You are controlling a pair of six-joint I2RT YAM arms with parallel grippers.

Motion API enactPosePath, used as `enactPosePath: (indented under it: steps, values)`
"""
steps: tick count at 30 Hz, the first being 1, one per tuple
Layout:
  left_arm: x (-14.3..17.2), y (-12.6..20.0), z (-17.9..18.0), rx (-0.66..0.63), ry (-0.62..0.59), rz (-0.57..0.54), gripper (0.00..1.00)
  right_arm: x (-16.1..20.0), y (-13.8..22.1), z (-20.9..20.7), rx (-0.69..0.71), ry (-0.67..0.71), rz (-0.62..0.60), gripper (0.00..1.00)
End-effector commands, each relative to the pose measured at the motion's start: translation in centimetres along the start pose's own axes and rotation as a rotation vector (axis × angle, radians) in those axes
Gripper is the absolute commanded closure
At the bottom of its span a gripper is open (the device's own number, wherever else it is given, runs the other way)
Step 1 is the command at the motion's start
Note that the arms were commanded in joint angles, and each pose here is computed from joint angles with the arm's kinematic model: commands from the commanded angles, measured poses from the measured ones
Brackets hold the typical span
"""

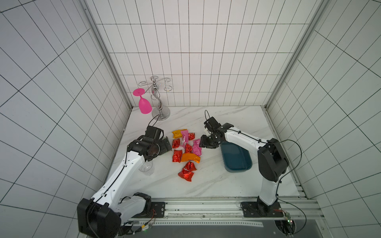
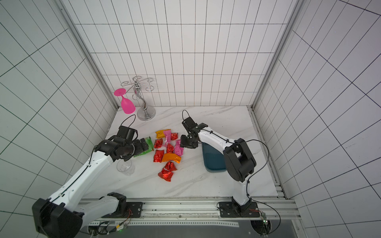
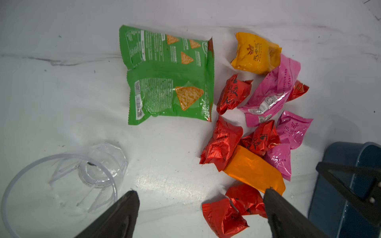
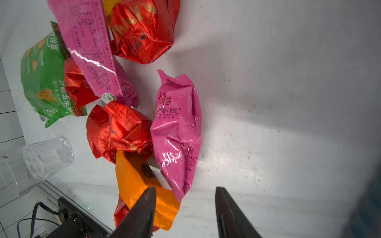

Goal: Put the tea bags into the storage box
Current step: Pick up the tea bag from the center of the board, then place the tea bag in the storage box.

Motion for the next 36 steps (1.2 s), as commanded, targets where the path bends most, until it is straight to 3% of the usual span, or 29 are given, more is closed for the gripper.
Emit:
enactPosePath:
  steps: [1,5,8,10,14,16,19,21,25,30,36]
  values:
    - [1.4,0.2,0.2,0.051,-0.011,0.048,0.02,-2.0,-1.5,0.1,0.007,-0.046,-0.024,0.48]
    - [1.5,0.2,0.4,0.052,-0.025,0.044,0.02,-2.9,-3.4,-0.8,0.022,-0.059,-0.001,0.39]
    - [1.4,0.0,0.8,0.031,-0.032,0.05,0.02,-3.2,-4.1,-0.7,0.009,-0.046,0.013,0.41]
    - [1.5,-0.1,1.0,0.017,-0.03,0.061,0.02,-3.3,-4.3,-0.7,0.006,-0.046,0.019,0.5]
    - [1.5,-0.4,1.2,0.006,-0.027,0.07,0.02,-3.3,-4.0,-0.7,-0.002,-0.043,0.014,0.79]
    - [1.5,-0.5,1.2,0.003,-0.022,0.072,0.02,-3.4,-3.8,-0.5,-0.011,-0.039,0.009,0.89]
    - [1.4,-0.6,1.2,-0.001,-0.023,0.075,0.02,-3.7,-3.4,-0.1,-0.038,-0.043,0.003,1.0]
    - [1.3,-0.6,1.0,-0.002,-0.028,0.078,0.02,-4.0,-2.6,0.2,-0.056,-0.045,-0.007,1.0]
    - [0.7,-0.6,0.5,0.006,-0.029,0.08,0.02,-4.5,0.4,1.0,-0.082,-0.033,-0.051,1.0]
    - [0.0,-1.2,-1.7,0.079,-0.045,0.113,0.03,-4.1,6.9,0.2,-0.032,-0.002,-0.134,1.0]
    - [-1.8,-2.6,-5.2,0.157,-0.044,0.172,0.03,0.4,13.4,-4.9,0.085,-0.036,-0.15,1.0]
Point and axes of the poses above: each gripper's point midway between its finger pads, its own y axis back along the fingers, its own z axis along the line the jaws close on, x = y × z, the point moved 3 cm from there along y, back along the fingers, and after that the axes turned 2 degrees about y, right-handed, at the moved point
